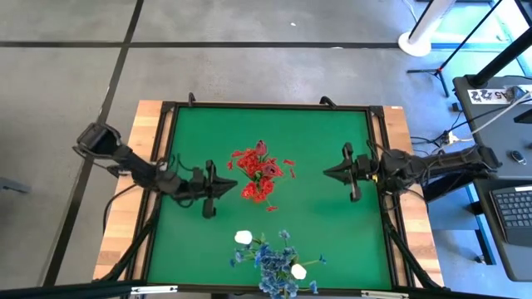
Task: Sort flowers into vase by color
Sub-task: Return to Home Position
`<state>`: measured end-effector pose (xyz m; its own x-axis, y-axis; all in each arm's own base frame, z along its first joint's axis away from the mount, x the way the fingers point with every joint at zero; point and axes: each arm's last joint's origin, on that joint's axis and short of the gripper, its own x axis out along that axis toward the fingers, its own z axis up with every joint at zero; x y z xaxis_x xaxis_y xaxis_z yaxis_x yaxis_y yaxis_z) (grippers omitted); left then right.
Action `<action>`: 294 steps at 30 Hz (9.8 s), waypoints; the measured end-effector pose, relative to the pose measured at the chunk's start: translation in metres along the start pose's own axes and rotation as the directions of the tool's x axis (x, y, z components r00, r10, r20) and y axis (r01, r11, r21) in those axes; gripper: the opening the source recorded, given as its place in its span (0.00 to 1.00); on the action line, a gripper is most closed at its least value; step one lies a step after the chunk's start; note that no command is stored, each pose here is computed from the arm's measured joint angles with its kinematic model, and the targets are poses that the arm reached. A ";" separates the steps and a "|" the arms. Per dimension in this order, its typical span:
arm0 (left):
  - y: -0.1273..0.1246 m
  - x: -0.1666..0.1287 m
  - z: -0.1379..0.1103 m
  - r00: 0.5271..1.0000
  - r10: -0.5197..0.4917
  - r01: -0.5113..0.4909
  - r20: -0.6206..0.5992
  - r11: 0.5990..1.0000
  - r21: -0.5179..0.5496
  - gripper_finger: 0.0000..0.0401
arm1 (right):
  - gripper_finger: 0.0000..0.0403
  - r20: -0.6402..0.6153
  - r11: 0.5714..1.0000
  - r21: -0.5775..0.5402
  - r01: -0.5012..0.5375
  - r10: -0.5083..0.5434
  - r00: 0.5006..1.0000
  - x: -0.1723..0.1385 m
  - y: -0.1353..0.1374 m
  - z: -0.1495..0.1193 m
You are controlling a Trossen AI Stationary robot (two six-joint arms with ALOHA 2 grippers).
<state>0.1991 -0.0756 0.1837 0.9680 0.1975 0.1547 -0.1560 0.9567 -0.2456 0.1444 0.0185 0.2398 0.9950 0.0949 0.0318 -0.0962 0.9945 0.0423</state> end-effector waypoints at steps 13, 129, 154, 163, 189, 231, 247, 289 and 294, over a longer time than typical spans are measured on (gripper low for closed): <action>0.066 -0.029 0.007 0.996 0.043 -0.043 0.080 0.999 0.003 0.00 | 0.02 -0.001 0.988 -0.076 0.138 -0.138 0.990 -0.034 -0.023 0.004; 0.119 -0.082 0.024 0.978 0.156 -0.168 -0.136 0.982 -0.085 0.00 | 0.01 -0.019 0.965 0.025 0.260 -0.260 0.965 -0.052 -0.034 -0.071; 0.119 -0.082 0.024 0.979 0.155 -0.167 -0.135 0.982 -0.085 0.00 | 0.01 -0.018 0.965 0.025 0.260 -0.260 0.965 -0.052 -0.034 -0.071; 0.119 -0.082 0.024 0.979 0.156 -0.168 -0.135 0.982 -0.084 0.00 | 0.01 -0.017 0.965 0.025 0.260 -0.260 0.966 -0.052 -0.034 -0.071; 0.119 -0.082 0.024 0.979 0.156 -0.168 -0.135 0.982 -0.084 0.00 | 0.01 -0.018 0.965 0.025 0.260 -0.259 0.966 -0.052 -0.034 -0.071; 0.119 -0.082 0.024 0.979 0.156 -0.168 -0.135 0.982 -0.084 0.00 | 0.01 -0.019 0.965 0.024 0.259 -0.259 0.966 -0.052 -0.034 -0.071; 0.119 -0.082 0.024 0.979 0.155 -0.168 -0.135 0.982 -0.084 0.00 | 0.01 -0.018 0.965 0.025 0.259 -0.259 0.966 -0.052 -0.034 -0.071; 0.119 -0.082 0.024 0.979 0.156 -0.168 -0.135 0.982 -0.084 0.00 | 0.01 -0.018 0.965 0.024 0.260 -0.259 0.966 -0.052 -0.034 -0.071; 0.119 -0.082 0.024 0.979 0.156 -0.168 -0.135 0.982 -0.084 0.00 | 0.01 -0.019 0.965 0.025 0.259 -0.259 0.966 -0.052 -0.034 -0.071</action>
<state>0.0962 0.0268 0.1647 0.9495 0.3134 -0.0160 -0.2992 0.8885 -0.3480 0.0977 -0.0171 0.1659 0.9863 -0.1650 0.0011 0.1645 0.9836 0.0737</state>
